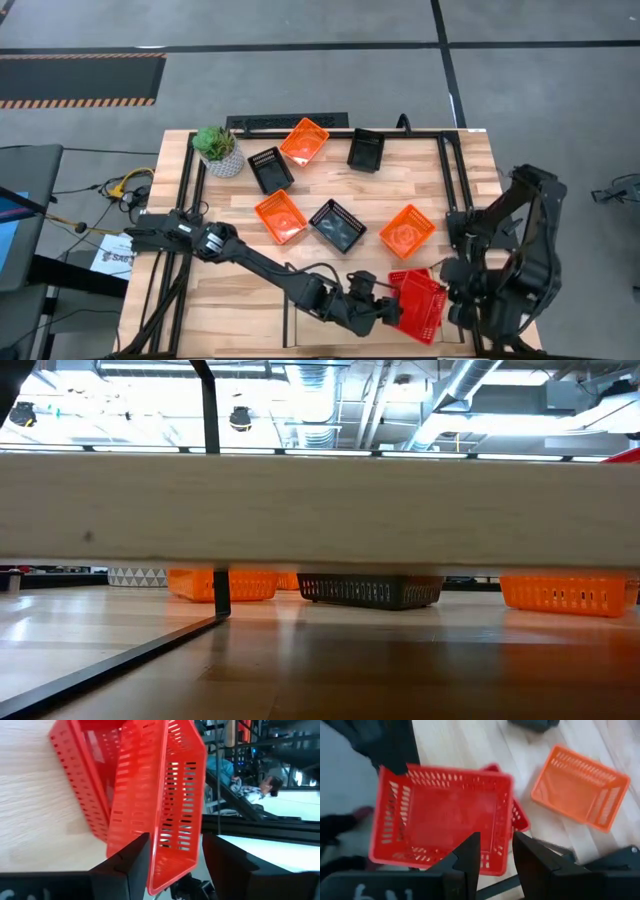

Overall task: Stack baskets on shelf by color
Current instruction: Stack the red bin on top of the red bin on the shelf

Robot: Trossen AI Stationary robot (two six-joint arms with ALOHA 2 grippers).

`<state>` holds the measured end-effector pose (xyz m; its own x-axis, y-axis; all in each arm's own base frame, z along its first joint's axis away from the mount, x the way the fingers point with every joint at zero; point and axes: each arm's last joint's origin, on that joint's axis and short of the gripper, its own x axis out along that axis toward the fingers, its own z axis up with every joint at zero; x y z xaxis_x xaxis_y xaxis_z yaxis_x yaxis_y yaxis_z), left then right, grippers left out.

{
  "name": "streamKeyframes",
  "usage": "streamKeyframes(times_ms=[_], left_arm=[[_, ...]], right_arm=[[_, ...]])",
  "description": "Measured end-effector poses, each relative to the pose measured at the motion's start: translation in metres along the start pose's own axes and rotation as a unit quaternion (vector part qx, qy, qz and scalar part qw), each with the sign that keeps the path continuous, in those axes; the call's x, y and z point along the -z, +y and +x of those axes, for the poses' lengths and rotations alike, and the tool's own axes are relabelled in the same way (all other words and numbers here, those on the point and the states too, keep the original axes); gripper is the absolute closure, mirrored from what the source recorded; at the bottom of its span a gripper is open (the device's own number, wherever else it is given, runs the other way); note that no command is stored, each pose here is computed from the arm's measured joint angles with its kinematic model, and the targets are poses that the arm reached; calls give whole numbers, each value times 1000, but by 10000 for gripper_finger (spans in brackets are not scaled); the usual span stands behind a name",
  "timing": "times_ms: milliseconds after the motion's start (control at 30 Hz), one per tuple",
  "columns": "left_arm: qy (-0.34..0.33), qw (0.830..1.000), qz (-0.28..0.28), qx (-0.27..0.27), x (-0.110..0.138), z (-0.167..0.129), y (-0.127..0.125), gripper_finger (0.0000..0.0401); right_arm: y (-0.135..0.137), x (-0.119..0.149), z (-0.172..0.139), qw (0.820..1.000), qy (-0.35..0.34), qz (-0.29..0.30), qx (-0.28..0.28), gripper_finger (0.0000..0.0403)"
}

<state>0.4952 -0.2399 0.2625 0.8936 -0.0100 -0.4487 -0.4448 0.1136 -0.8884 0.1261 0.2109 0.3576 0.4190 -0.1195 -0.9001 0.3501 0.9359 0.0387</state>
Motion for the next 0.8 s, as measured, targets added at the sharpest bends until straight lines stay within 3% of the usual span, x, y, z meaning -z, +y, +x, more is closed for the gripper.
streamKeyframes(times_ms=[433,800], left_arm=[[30,999,24,-6,0,0,0,217],[26,997,63,-22,-8,-14,-9,208]], right_arm=[[19,5,26,996,58,-52,42,279],[15,-4,27,997,59,-40,41,276]])
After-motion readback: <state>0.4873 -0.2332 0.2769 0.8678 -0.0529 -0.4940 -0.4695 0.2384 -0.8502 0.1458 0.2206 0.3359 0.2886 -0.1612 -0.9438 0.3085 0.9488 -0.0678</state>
